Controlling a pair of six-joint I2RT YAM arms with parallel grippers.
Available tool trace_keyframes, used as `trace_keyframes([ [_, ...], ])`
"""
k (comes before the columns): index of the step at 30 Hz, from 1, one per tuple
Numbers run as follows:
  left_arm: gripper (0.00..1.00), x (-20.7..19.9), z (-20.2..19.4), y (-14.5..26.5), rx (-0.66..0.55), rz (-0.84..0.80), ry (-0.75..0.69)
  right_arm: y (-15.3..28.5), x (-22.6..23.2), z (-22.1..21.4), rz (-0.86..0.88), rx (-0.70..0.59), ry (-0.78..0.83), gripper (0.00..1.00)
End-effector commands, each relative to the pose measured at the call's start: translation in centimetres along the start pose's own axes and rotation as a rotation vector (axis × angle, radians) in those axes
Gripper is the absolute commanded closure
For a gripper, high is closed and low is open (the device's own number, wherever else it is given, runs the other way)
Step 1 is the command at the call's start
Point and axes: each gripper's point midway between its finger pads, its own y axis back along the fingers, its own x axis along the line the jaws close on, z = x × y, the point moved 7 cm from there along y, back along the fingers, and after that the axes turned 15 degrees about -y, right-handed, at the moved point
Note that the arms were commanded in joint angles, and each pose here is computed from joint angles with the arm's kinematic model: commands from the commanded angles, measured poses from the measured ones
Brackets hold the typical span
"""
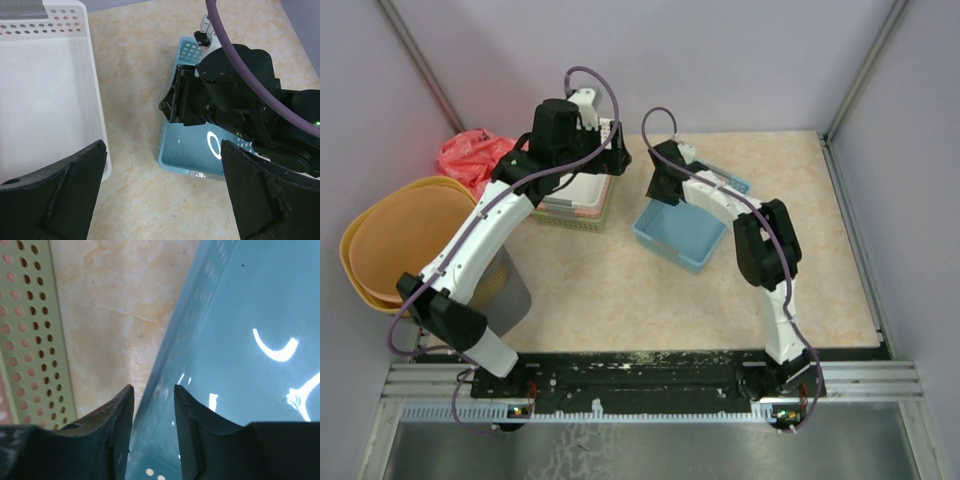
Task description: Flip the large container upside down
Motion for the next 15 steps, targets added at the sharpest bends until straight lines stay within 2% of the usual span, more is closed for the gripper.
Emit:
trace_keyframes([
  [1,0.0,0.0,0.7,0.7,-0.043,-0.015,0.015,0.5,0.9,0.7,-0.009,-0.042,0.075,0.6],
  [9,0.01,-0.1,0.8,0.7,-0.046,-0.025,0.02,1.3,-1.5,1.5,-0.185,-0.114,0.2,0.68],
  [15,0.01,-0.2,0.6,0.3,-0.042,-0.036,0.025,2.8,-3.4,1.5,-0.221,-0.123,0.273,0.67],
])
